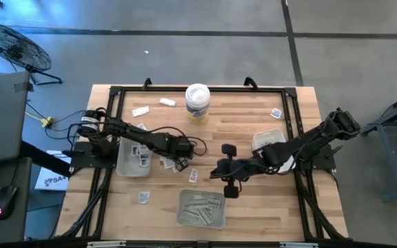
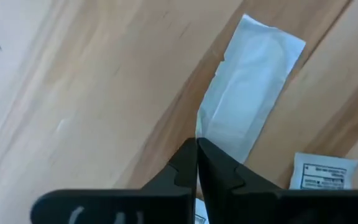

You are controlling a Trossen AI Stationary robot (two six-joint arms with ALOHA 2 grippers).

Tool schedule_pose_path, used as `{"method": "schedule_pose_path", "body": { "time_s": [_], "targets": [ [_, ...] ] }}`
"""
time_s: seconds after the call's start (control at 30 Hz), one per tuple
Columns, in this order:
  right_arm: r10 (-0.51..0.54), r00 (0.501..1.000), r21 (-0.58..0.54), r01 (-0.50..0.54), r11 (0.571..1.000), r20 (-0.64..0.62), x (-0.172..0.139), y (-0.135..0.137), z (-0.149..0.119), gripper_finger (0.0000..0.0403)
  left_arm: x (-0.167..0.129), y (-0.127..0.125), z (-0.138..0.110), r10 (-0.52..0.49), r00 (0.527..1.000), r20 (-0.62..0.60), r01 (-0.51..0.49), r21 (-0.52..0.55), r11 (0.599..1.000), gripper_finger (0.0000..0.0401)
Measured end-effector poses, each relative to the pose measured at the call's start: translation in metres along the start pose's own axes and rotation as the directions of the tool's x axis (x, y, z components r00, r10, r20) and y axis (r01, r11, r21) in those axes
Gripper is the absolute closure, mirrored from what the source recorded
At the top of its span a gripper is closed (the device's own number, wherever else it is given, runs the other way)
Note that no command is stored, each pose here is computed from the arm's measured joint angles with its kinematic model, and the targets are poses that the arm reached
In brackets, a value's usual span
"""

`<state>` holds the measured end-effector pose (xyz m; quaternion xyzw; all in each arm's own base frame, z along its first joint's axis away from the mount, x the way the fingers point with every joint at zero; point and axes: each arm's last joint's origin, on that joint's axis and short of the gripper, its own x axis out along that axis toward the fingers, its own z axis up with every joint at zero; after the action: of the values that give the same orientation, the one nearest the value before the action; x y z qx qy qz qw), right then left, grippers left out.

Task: Pick & Place First Aid Supplies
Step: Put the green bandage pack into the bottom gray bin

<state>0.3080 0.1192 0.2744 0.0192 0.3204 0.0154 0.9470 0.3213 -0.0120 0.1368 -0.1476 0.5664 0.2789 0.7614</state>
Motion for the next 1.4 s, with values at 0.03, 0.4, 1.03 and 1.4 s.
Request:
{"method": "schedule_pose_path", "body": {
  "time_s": [0.03, 0.4, 1.03, 1.4],
  "targets": [
    [0.006, 1.000, 0.001, -0.006, 1.000, -0.001, 0.000, 0.001, 0.000, 0.0386, -0.001, 0.000, 0.001, 0.000, 1.000, 0.003, 0.000, -0.001, 1.000, 0.0393],
    [0.048, 0.998, -0.009, -0.048, 0.999, -0.040, -0.001, 0.005, -0.004, 0.0387, -0.062, -0.022, -0.014, -0.162, 0.970, 0.180, 0.150, 0.082, 0.985, 0.0400],
    [-0.062, 0.994, 0.077, 0.069, 0.995, -0.085, -0.017, 0.039, -0.027, 0.0387, -0.146, -0.106, -0.079, -0.646, 0.643, 0.412, 0.489, 0.428, 0.760, 0.0401],
    [-0.036, 0.998, 0.113, 0.041, 0.993, -0.047, -0.025, 0.057, -0.031, 0.0386, -0.115, -0.138, -0.099, -0.643, 0.650, 0.405, 0.521, 0.379, 0.765, 0.0401]
  ]
}}
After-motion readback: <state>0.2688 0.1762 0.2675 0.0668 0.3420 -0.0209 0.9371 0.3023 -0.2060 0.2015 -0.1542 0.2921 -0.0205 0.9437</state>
